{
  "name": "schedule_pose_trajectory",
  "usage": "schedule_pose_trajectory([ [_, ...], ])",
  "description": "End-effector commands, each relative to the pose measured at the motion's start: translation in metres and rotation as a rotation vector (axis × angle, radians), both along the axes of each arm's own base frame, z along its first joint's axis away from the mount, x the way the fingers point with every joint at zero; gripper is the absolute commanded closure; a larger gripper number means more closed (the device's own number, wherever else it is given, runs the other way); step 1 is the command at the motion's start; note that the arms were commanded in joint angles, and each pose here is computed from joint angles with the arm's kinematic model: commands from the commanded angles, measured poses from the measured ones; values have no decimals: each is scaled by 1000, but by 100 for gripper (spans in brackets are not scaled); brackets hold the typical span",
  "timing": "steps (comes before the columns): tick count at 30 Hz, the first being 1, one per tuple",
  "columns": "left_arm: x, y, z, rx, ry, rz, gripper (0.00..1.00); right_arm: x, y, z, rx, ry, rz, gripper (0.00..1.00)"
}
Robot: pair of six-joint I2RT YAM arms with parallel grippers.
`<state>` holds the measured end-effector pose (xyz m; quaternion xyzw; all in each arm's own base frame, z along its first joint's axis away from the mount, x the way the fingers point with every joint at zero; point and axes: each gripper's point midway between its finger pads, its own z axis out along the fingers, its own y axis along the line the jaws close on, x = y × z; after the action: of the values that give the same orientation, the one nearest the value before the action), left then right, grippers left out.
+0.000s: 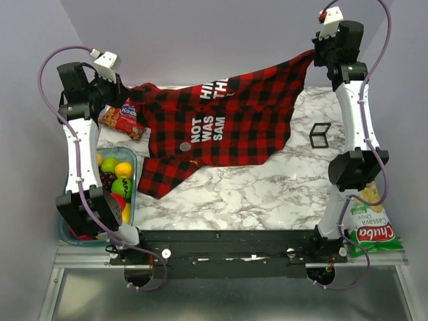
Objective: Remove the brooch from the garment
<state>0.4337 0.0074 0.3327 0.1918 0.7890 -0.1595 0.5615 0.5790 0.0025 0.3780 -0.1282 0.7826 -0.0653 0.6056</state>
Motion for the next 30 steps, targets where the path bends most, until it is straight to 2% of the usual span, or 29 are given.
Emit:
schedule_pose_trajectory([
  [1,10,10,71,55,-218,71,100,3,-21,64,-31,-201,-95,99],
  [7,-19,4,137,146,-421,112,100,-21,-30,122,-13,-351,-154,99],
  [16,-61,-4,178,246,-574,121,100,-74,-37,189,0,-494,-193,99],
  [25,-121,-15,219,304,-732,145,100,-135,-32,212,2,-527,-166,99],
  [27,-139,-18,228,317,-768,149,100,-160,-28,222,8,-552,-139,99],
  [29,-159,-21,236,328,-807,159,100,-171,-25,213,13,-532,-125,99],
  [30,-166,-22,240,334,-824,164,100,-192,-25,225,18,-565,-127,99],
])
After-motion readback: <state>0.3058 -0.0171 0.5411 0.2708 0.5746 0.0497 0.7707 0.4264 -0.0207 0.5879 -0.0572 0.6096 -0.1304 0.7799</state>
